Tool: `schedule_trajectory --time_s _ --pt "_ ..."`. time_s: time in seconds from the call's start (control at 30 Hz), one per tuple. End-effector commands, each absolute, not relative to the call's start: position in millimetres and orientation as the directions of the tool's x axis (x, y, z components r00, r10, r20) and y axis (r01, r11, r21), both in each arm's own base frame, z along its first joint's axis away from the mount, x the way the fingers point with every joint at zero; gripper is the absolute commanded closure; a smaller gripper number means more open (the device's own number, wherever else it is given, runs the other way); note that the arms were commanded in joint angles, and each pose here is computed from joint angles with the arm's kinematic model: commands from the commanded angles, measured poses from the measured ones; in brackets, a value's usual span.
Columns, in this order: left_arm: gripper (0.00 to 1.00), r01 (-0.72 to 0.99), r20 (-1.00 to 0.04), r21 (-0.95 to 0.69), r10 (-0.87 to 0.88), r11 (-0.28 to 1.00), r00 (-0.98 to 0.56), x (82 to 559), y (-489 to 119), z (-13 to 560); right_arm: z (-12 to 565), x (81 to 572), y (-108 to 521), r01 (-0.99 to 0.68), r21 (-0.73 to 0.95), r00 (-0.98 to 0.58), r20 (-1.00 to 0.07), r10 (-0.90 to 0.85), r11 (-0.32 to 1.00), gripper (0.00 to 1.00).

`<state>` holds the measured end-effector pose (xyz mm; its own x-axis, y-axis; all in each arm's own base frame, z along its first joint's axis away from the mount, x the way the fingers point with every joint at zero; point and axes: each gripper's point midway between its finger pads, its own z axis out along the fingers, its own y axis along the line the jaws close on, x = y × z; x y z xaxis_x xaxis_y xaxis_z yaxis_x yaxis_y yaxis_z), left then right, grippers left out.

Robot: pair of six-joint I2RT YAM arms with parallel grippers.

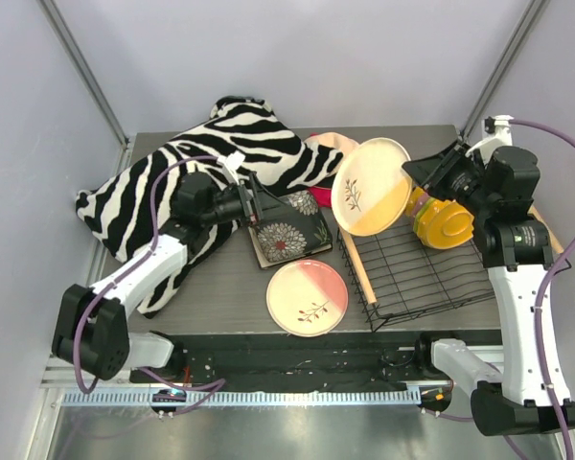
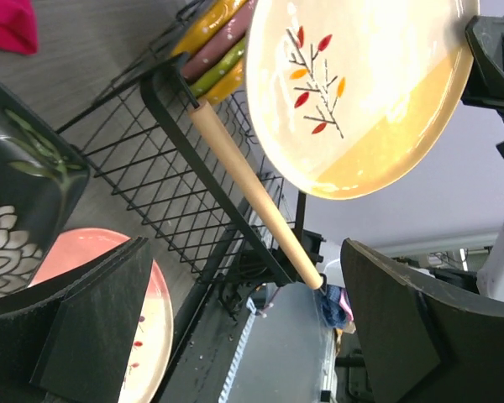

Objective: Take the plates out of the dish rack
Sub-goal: Place the plate at the center of the board.

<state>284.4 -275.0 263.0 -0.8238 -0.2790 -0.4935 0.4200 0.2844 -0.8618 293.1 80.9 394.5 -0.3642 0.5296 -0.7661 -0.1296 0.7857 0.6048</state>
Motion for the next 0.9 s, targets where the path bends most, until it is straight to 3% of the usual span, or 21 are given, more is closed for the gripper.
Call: schedule_trajectory --time_s 0.0,0.63,0.73,0.83,0.87 --pt "0.01 0.481 -0.517 -0.856 -0.295 0.191 -0.803 286 -292 287 466 278 112 -0.412 0.629 -0.247 -0.774 0.583 0.660 0.99" --pt "0.06 0.456 -0.434 -0.890 -0.331 0.015 -0.838 292 -328 306 459 274 150 -0.501 0.686 -0.358 -0.719 0.596 0.527 0.99" --pt "0.13 0.468 -0.436 -0.884 -0.325 -0.021 -0.839 291 -332 313 451 276 157 -0.496 0.695 -0.379 -0.713 0.590 0.521 0.99" --pt "0.29 0.466 -0.420 -0.882 -0.327 -0.075 -0.847 287 -333 320 447 278 156 -0.489 0.691 -0.375 -0.718 0.587 0.533 0.99" --pt "0.39 0.471 -0.414 -0.875 -0.333 -0.109 -0.847 284 -331 328 445 280 155 -0.483 0.690 -0.373 -0.719 0.586 0.539 0.99"
